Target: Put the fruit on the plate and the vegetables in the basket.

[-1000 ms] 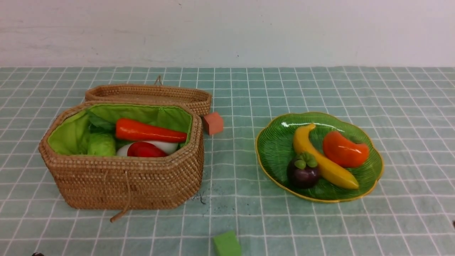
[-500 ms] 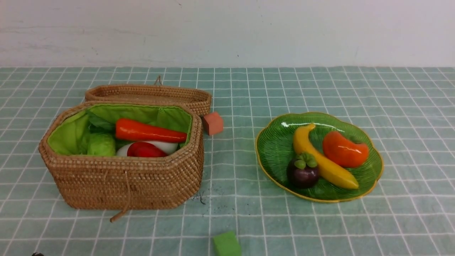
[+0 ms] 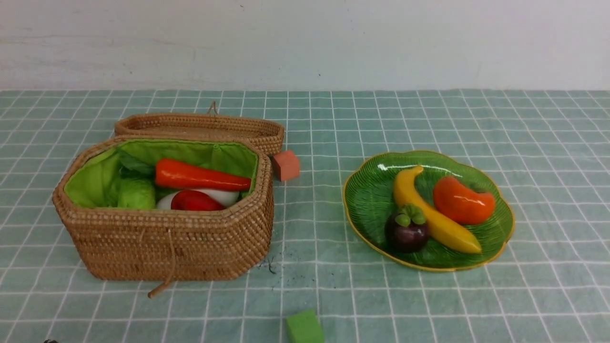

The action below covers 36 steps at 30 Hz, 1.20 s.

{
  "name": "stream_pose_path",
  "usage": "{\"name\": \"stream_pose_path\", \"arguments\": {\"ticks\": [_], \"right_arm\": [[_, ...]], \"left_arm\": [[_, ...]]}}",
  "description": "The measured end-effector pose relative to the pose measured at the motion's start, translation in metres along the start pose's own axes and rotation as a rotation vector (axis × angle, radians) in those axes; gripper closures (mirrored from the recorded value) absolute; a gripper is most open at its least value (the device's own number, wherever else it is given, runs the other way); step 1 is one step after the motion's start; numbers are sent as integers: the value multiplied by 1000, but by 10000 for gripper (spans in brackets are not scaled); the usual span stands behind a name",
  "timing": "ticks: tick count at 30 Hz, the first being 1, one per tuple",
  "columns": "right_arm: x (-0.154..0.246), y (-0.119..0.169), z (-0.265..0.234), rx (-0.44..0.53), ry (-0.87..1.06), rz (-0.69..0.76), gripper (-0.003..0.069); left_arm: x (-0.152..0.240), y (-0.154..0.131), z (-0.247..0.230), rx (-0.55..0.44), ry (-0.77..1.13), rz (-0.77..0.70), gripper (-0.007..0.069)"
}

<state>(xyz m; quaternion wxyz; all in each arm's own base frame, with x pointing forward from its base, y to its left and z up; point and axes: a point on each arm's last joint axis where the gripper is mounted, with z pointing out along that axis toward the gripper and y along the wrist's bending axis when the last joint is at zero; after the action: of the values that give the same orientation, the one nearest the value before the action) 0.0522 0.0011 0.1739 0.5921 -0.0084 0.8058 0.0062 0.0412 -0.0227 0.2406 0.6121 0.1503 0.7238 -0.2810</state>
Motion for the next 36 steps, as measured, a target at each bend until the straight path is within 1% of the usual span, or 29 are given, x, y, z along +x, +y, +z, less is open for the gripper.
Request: {"name": "stream_pose_path", "arguments": {"ticks": [15, 21, 24, 26, 29, 30, 31, 32, 33, 34, 35, 36], "right_arm": [[0, 0, 0, 0, -1, 0, 652], [0, 0, 0, 0, -1, 0, 644], [0, 0, 0, 0, -1, 0, 642], [0, 0, 0, 0, -2, 0, 642], [0, 0, 0, 0, -2, 0, 642], [0, 0, 0, 0, -2, 0, 641], [0, 0, 0, 0, -2, 0, 638], [0, 0, 0, 0, -2, 0, 638], [0, 0, 0, 0, -2, 0, 637], [0, 0, 0, 0, -2, 0, 636], [0, 0, 0, 0, -2, 0, 634], [0, 0, 0, 0, -2, 0, 634]], "left_arm": [[0, 0, 0, -3, 3, 2, 617], [1, 4, 0, -54, 6, 81, 614], [1, 7, -1, -133, -15, 33, 623], [0, 9, -1, -211, -54, -4, 638], [-2, 12, -2, -283, -113, 6, 638], [-1, 13, -2, -341, -138, 15, 638], [2, 15, -2, -380, -160, 18, 638], [3, 16, -1, -393, -171, 23, 638], [12, 21, 0, -451, -184, 3, 638], [24, 27, 3, -488, -173, -25, 638], [33, 30, 4, -510, -158, -48, 638], [33, 30, 4, -515, -159, -48, 638]]}}
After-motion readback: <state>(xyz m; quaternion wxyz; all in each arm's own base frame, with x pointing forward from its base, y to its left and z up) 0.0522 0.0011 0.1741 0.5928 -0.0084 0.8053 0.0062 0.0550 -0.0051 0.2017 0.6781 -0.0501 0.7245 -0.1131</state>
